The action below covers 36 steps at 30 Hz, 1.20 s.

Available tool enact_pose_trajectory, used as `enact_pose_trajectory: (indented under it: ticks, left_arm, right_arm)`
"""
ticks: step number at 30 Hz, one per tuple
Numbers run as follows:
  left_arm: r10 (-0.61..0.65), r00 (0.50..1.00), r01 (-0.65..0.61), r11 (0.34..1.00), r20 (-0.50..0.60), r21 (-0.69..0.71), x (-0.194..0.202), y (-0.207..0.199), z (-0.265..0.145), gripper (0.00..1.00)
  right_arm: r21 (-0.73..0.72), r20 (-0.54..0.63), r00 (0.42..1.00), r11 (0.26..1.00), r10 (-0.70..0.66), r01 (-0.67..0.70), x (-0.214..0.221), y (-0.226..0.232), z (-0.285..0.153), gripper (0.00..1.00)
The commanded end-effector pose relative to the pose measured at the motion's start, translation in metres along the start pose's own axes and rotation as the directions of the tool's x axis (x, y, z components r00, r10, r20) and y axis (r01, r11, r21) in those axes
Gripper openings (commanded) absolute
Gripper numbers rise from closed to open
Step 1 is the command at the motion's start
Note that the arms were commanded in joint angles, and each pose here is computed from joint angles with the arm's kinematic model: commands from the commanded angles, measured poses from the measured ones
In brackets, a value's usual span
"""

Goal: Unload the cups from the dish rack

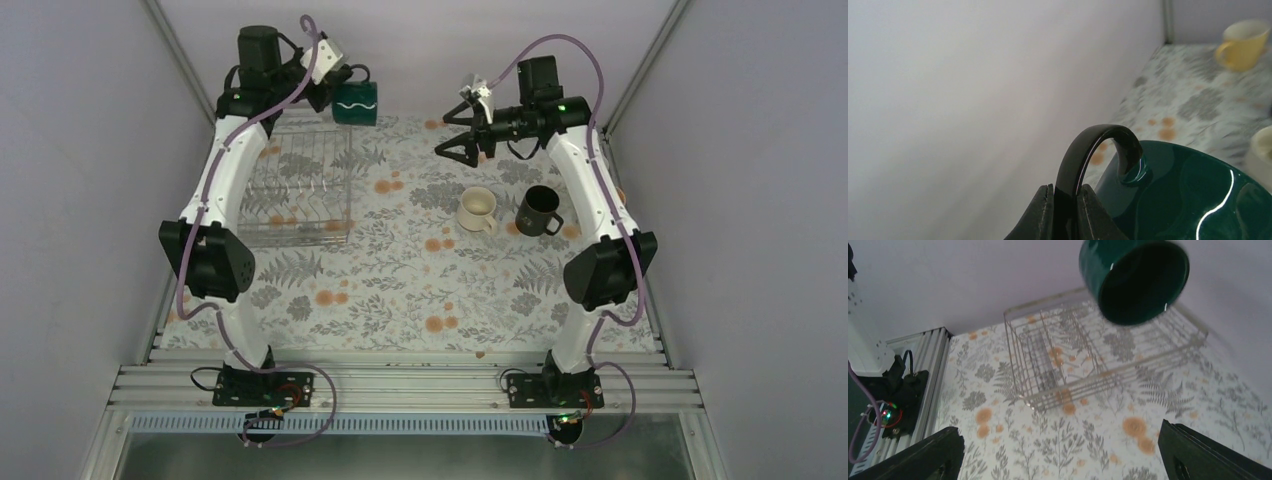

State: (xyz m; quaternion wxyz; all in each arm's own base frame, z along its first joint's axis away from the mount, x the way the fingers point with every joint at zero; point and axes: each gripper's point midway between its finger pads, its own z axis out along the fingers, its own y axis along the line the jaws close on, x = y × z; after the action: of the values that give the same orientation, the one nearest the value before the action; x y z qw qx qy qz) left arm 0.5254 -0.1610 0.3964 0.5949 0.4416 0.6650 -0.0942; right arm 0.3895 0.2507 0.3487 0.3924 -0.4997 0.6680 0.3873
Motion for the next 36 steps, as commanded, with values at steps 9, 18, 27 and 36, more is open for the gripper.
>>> enact_pose_trajectory:
  ticks: [9,18,27,36]
  left_arm:
    - [-0.066,0.940,-0.003,0.980,0.335,0.201,-0.092,-0.065,-0.014,0.02]
    - [-0.084,0.939,0.001,0.971,0.334,0.240,-0.095,-0.081,0.006,0.02]
    - [-0.083,0.933,-0.023,0.957,0.350,0.290,-0.108,-0.103,0.011,0.02]
    - [-0.083,0.941,-0.022,0.953,0.328,0.303,-0.100,-0.109,0.018,0.03]
  right_arm:
    - [-0.124,0.129,0.991,0.991,-0.033,0.049,-0.029,0.008,0.030,1.00]
    - [-0.150,0.127,0.991,0.987,-0.034,0.053,-0.032,0.017,0.046,1.00]
    - [-0.089,0.077,0.995,0.993,-0.065,0.072,-0.026,0.001,0.069,0.94]
    - [-0.020,0.054,0.993,0.994,-0.105,0.107,-0.033,-0.001,0.072,0.38]
